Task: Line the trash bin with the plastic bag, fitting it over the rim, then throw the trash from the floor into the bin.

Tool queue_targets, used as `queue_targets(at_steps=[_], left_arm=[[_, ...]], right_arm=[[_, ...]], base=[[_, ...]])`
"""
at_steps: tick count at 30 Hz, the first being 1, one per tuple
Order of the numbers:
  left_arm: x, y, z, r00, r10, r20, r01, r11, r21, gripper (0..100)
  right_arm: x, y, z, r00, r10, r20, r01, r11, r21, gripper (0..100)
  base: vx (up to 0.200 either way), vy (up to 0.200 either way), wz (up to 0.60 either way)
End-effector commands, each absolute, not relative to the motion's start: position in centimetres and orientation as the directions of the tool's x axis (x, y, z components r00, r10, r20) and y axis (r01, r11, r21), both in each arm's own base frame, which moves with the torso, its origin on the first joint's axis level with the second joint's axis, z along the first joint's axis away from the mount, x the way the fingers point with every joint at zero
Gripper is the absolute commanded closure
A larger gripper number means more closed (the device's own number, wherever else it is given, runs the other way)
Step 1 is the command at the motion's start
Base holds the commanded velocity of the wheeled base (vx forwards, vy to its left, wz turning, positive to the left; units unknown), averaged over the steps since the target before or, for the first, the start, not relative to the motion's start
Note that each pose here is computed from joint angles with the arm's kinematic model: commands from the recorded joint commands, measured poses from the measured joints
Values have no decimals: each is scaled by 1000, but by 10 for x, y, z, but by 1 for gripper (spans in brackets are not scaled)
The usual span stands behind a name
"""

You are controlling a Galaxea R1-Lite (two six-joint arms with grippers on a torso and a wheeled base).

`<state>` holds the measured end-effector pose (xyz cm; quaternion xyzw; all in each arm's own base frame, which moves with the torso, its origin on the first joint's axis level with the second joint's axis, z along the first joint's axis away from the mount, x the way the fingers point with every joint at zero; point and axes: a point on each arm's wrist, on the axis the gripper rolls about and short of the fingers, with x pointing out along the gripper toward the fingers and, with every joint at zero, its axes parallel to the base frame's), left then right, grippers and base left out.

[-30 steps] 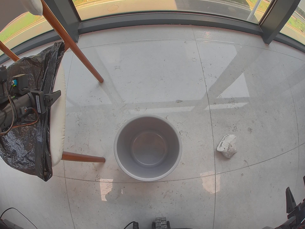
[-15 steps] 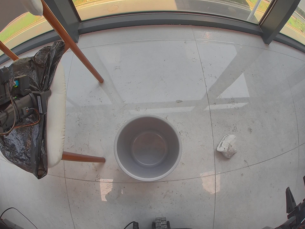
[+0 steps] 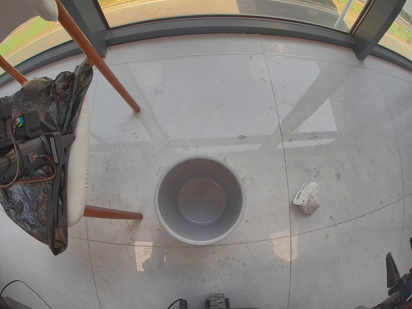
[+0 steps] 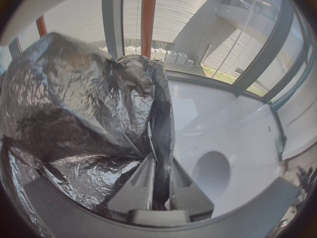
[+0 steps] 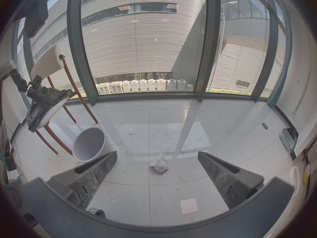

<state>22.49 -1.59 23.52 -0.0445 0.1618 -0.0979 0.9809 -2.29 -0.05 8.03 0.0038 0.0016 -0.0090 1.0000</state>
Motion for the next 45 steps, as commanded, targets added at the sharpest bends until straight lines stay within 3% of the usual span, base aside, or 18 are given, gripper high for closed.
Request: queue_targets(at_steps=[1, 19, 34, 45], left_arm=[[203, -23, 248, 908, -316, -273, 247, 934, -259, 100], [177, -53, 266, 829, -526, -189, 365, 766, -530, 100], [161, -103, 287, 662, -739, -124, 549, 591, -591, 100], [175, -162, 279, 506, -841, -190, 616, 507, -602, 100]], right_arm=[[-22, -1, 76, 1000, -17, -9, 17, 1000, 7, 0], [-22, -1, 76, 1000, -18, -9, 18, 1000, 7, 0], [-23, -1, 76, 1000, -18, -8, 18, 1000, 8, 0], [-23, -1, 76, 1000, -17, -8, 17, 1000, 8, 0]], base=[[0, 0, 0], [0, 0, 0], [0, 0, 0], [0, 0, 0]])
